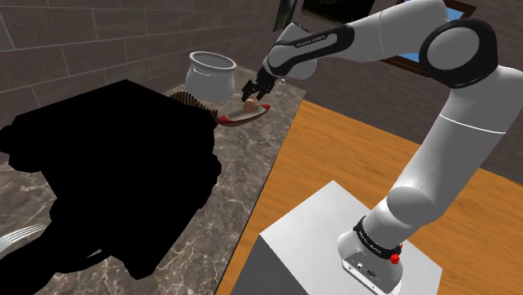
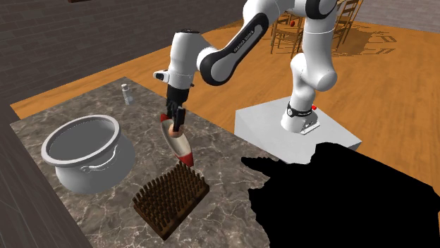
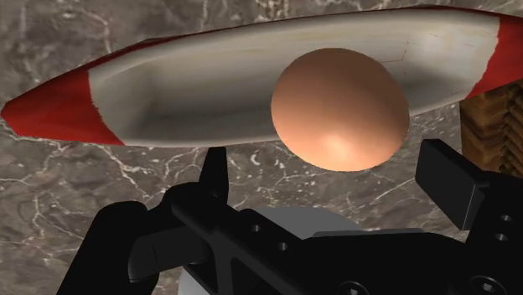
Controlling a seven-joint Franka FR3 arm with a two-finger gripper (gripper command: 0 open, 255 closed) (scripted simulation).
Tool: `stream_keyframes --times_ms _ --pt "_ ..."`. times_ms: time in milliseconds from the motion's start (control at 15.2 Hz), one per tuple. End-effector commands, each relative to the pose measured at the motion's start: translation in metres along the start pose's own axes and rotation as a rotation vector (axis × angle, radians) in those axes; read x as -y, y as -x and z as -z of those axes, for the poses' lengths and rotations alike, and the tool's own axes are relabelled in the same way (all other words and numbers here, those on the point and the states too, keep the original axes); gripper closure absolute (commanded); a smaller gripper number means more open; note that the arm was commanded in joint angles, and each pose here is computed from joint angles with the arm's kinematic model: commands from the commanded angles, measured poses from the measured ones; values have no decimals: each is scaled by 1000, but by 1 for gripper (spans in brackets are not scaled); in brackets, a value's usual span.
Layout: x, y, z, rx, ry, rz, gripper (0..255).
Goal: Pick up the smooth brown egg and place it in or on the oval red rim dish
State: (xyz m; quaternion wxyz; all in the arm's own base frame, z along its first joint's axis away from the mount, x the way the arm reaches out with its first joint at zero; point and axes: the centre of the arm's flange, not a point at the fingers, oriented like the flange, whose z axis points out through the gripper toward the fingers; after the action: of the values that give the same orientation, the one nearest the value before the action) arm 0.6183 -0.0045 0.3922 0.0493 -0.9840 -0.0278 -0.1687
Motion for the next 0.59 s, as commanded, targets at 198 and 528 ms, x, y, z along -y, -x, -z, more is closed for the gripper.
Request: stream_keyframes --times_ms 198,528 --pt "-1 3 33 1 0 0 0" --pt "-1 3 33 1 0 0 0"
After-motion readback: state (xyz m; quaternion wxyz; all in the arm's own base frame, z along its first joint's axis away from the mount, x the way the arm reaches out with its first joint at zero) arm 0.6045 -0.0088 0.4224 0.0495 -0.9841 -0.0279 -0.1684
